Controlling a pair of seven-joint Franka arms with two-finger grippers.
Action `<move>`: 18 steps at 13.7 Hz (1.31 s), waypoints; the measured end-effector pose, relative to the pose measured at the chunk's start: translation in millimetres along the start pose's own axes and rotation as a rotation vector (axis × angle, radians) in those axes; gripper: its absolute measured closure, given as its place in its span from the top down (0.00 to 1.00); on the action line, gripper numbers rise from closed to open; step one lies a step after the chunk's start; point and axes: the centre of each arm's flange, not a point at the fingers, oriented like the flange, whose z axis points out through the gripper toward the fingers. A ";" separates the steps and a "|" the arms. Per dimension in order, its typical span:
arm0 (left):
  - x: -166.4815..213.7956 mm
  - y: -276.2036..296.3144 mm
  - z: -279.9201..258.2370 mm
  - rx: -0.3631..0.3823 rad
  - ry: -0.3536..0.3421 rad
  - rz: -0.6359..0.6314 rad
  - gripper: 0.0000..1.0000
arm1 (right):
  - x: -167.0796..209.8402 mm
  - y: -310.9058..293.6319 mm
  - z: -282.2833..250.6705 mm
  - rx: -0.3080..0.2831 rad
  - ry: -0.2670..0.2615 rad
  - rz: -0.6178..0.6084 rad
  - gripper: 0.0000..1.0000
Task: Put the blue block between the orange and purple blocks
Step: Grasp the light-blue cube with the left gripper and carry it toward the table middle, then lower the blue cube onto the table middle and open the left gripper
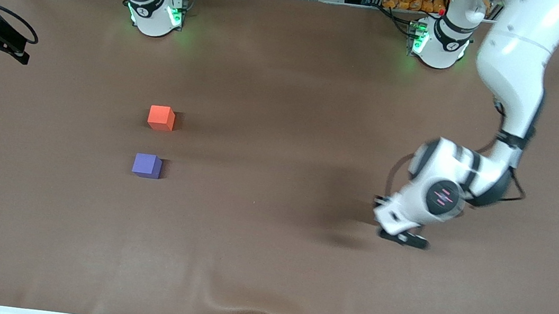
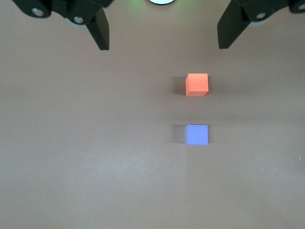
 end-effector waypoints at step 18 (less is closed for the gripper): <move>-110.1 312.8 -11.2 -0.126 0.139 -0.094 1.00 | 2.3 0.1 3.4 0.000 -0.006 0.000 1.00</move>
